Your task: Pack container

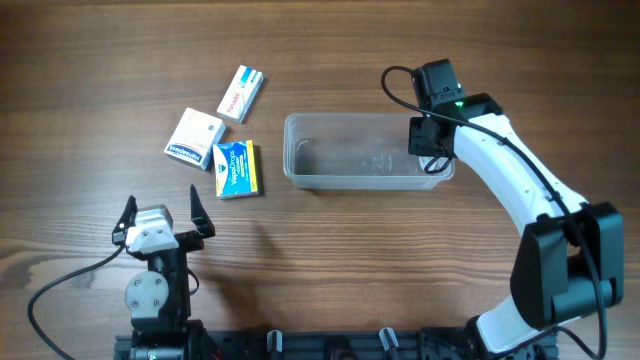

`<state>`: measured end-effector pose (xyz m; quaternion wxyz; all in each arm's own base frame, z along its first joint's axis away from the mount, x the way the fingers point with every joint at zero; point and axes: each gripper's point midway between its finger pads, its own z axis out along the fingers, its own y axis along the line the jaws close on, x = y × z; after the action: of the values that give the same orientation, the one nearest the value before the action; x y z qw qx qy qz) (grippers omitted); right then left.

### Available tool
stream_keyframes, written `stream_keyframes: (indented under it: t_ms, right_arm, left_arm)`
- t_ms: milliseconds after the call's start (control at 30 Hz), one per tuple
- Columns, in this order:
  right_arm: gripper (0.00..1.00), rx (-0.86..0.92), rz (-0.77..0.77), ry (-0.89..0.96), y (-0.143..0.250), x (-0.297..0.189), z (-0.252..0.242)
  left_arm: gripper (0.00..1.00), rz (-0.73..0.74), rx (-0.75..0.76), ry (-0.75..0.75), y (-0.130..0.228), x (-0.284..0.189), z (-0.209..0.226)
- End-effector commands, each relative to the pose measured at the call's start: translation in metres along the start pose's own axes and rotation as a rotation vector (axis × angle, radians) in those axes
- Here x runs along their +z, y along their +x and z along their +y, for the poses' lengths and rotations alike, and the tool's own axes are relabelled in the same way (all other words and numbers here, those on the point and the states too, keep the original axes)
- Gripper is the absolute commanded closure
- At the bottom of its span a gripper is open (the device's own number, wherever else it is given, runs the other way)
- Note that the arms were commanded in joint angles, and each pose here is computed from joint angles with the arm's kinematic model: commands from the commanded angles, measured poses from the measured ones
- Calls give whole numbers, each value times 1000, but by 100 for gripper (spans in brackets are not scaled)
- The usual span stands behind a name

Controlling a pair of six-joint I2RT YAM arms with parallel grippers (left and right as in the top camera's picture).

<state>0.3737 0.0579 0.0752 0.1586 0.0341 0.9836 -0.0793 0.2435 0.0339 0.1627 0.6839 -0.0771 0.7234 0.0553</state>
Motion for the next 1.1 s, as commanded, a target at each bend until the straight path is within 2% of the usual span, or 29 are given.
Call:
stream_keyframes:
  t_ms: [0, 233, 433, 833, 1067]
  right_arm:
    - [87, -19, 27, -7, 5, 9, 4]
    - [87, -19, 32, -27, 6, 11, 8]
    - [80, -39, 35, -26, 6, 11, 8]
    - [46, -48, 40, -25, 7, 11, 7]
    - [34, -73, 37, -26, 6, 11, 7]
  left_arm:
    - [0, -7, 15, 0, 0, 0, 0]
    - [0, -7, 15, 0, 0, 0, 0]
    - [0, -7, 15, 0, 0, 0, 0]
    - [0, -7, 15, 0, 0, 0, 0]
    - [0, -6, 15, 0, 1, 0, 0]
